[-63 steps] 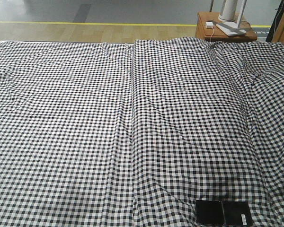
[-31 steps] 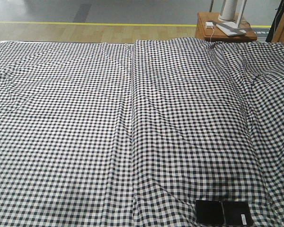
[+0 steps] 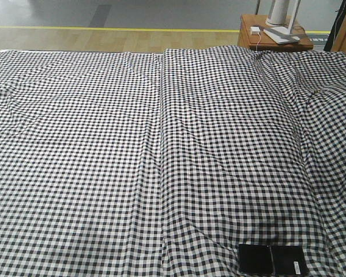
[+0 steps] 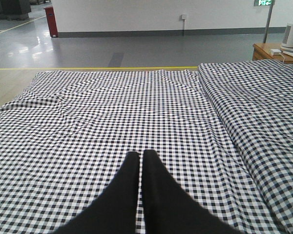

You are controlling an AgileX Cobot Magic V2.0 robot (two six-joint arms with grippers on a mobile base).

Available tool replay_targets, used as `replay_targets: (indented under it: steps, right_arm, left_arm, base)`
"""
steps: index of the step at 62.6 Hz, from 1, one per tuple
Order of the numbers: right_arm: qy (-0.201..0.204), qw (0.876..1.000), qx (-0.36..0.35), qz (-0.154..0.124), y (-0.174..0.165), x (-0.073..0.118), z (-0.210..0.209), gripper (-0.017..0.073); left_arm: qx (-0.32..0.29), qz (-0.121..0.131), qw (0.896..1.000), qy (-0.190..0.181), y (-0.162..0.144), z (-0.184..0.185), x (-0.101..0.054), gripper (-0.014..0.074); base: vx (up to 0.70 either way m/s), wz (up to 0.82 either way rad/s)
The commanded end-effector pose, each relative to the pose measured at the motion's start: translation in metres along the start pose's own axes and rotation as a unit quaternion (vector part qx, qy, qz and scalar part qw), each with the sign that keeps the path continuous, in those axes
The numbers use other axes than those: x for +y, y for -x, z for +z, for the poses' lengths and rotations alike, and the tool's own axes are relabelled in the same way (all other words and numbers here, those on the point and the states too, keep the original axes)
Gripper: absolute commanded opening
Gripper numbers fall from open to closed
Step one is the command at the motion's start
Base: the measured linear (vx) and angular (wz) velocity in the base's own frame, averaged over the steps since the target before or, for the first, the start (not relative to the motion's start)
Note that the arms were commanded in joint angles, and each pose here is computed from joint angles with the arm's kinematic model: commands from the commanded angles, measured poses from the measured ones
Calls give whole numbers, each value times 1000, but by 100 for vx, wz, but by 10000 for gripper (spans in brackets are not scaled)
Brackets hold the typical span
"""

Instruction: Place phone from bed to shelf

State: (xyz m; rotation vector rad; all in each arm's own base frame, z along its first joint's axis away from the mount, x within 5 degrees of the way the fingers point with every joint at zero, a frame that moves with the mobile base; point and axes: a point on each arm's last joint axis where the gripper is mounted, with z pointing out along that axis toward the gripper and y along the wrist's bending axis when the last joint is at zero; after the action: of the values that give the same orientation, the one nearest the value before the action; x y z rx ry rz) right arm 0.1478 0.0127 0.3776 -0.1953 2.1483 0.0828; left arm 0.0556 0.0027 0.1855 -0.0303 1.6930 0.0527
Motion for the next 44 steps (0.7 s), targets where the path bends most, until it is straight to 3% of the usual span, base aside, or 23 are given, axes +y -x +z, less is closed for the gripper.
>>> replay_targets:
  steps: [1,13,18,44]
  right_arm:
    - [1,1000,19,20,8,-3,10,342]
    - [9,995,85,41,2,-5,34,652]
    - [10,994,101,43,1,-6,42,730]
    - [-6,988,140,61,-1,-13,73,692]
  left_arm:
    - [-35,-5,999,1,4,0,0,1]
    - [-35,-5,999,1,4,0,0,1]
    - [-35,-5,999,1,4,0,0,1]
    - [-35,-5,999,1,4,0,0,1]
  base:
    - [0,0]
    - [0,0]
    - [0,0]
    - [0,0]
